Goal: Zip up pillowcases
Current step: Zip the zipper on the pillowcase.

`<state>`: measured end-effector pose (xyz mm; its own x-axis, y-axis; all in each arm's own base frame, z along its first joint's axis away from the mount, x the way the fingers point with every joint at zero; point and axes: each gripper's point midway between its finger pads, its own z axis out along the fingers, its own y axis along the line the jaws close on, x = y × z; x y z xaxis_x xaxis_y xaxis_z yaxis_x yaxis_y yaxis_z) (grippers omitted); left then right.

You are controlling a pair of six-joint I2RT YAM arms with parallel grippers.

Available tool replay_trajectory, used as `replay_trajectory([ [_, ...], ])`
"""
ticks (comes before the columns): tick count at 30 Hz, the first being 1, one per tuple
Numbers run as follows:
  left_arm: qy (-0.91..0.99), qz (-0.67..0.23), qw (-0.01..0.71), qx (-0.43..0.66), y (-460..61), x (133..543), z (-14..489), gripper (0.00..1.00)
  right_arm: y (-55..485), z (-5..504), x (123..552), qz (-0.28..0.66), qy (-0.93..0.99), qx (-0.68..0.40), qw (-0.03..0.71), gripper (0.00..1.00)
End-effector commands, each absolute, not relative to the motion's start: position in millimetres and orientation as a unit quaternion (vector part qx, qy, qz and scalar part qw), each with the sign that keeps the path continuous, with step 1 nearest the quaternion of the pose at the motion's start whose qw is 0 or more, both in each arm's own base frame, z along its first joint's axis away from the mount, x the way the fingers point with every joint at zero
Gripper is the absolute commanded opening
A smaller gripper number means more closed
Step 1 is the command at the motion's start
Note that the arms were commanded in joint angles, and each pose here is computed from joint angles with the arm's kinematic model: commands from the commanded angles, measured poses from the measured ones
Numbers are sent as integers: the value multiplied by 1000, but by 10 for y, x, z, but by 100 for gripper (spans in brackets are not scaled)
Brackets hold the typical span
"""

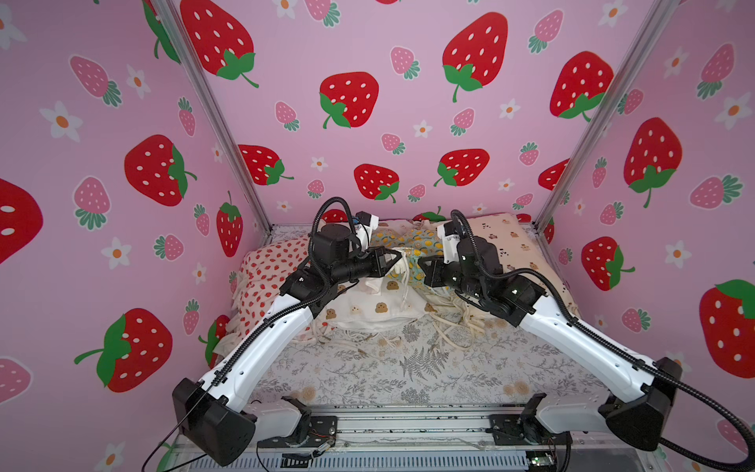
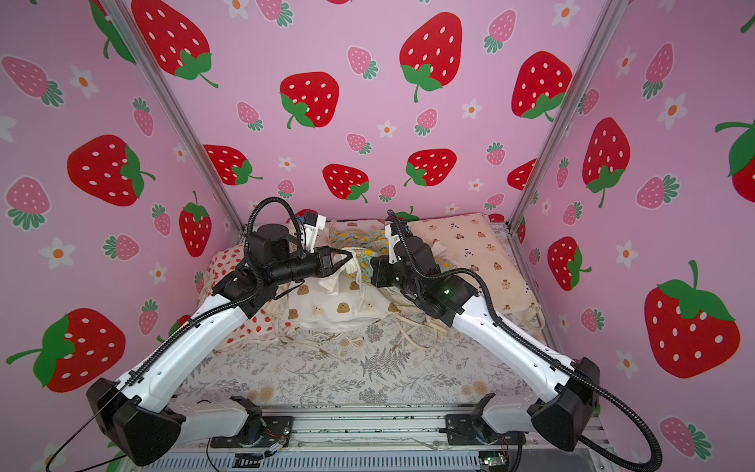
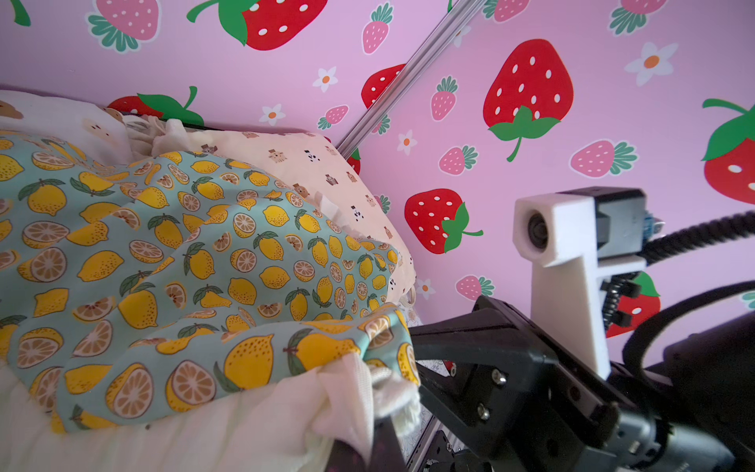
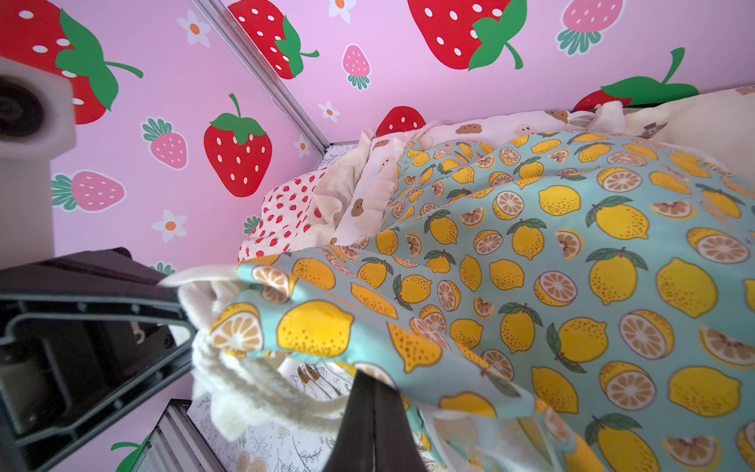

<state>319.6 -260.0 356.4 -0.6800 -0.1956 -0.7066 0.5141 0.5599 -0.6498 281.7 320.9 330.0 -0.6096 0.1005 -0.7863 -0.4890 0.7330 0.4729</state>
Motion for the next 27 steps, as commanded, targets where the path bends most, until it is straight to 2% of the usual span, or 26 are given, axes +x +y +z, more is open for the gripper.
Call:
replay_trajectory([
  [1,775,-466,416,99,-2542,3176,3773,0,3144,3304,2763,356,832,-110,412,1],
  [13,760,-507,399,75,-2435,3109,3876,0,3152,3229,2580,402,843,-120,336,0],
  [27,761,-479,436,13,-2025,3150,3972,0,2952,2952,2502,380,875,-105,280,0],
])
